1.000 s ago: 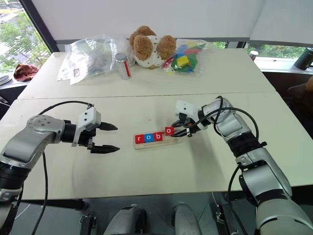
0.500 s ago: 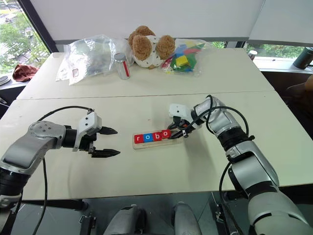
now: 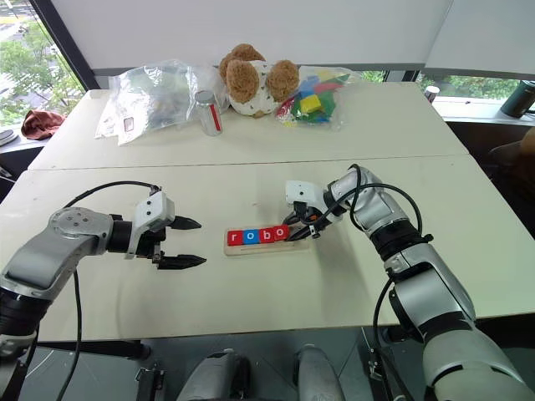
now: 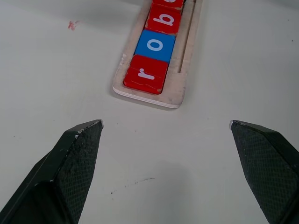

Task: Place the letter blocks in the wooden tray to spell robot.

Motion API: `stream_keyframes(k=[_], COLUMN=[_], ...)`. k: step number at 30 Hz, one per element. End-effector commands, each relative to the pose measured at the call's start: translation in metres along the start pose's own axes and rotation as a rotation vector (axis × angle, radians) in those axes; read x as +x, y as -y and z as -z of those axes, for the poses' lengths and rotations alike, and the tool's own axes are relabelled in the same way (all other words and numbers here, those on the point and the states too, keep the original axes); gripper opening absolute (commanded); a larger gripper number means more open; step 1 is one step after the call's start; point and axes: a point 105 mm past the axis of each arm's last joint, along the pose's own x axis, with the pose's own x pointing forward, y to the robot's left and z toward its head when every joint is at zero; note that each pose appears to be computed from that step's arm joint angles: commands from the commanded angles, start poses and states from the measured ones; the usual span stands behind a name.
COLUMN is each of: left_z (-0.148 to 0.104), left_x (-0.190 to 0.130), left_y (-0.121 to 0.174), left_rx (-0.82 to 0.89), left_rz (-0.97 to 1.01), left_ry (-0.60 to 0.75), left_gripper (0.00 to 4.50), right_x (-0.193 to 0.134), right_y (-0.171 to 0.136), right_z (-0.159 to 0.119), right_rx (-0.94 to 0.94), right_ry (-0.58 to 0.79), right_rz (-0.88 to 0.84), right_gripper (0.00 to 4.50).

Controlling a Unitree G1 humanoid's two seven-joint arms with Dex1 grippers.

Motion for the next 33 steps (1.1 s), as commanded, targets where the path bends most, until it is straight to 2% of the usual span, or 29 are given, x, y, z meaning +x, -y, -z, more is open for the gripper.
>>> stream_keyframes(k=[1,7,8,17,21,23,25,29,33], left_z=[-0.008,-0.008,-0.008,-0.010,-0.014,-0.019,-0.028,-0.042,-0.049], left_x=[-0.005,-0.004,-0.004,-0.005,-0.005,-0.005,-0.003,-0.002,0.004], left_y=[-0.005,-0.006,-0.006,-0.009,-0.007,-0.004,0.002,0.010,0.013], left_rx=[0.040,0.044,0.045,0.050,0.051,0.051,0.052,0.062,0.071], left_rz=[-0.022,-0.025,-0.026,-0.029,-0.015,-0.002,0.018,0.034,0.052], left_ry=[0.015,0.014,0.013,0.013,0.028,0.052,0.098,0.149,0.167], left_gripper=[4.50,4.50,4.50,4.50,4.50,4.50,4.50,4.50,4.50], right_x=[-0.004,-0.006,-0.008,-0.033,-0.053,-0.067,-0.091,-0.127,-0.151], right_y=[0.004,0.006,0.008,0.024,0.029,0.031,0.038,0.043,0.022], right_z=[-0.012,-0.016,-0.017,-0.037,-0.014,-0.003,0.010,0.031,0.043], right_rx=[-0.034,-0.034,-0.035,-0.047,-0.101,-0.067,0.051,0.428,0.787], right_ry=[0.034,0.045,0.049,0.105,-0.015,-0.046,-0.048,-0.002,0.037], right_rz=[0.020,0.040,0.048,0.165,0.272,0.336,0.494,0.909,1.384], right_gripper=[1.06,4.12,4.46,4.46,4.46,4.46,4.46,4.46,4.46])
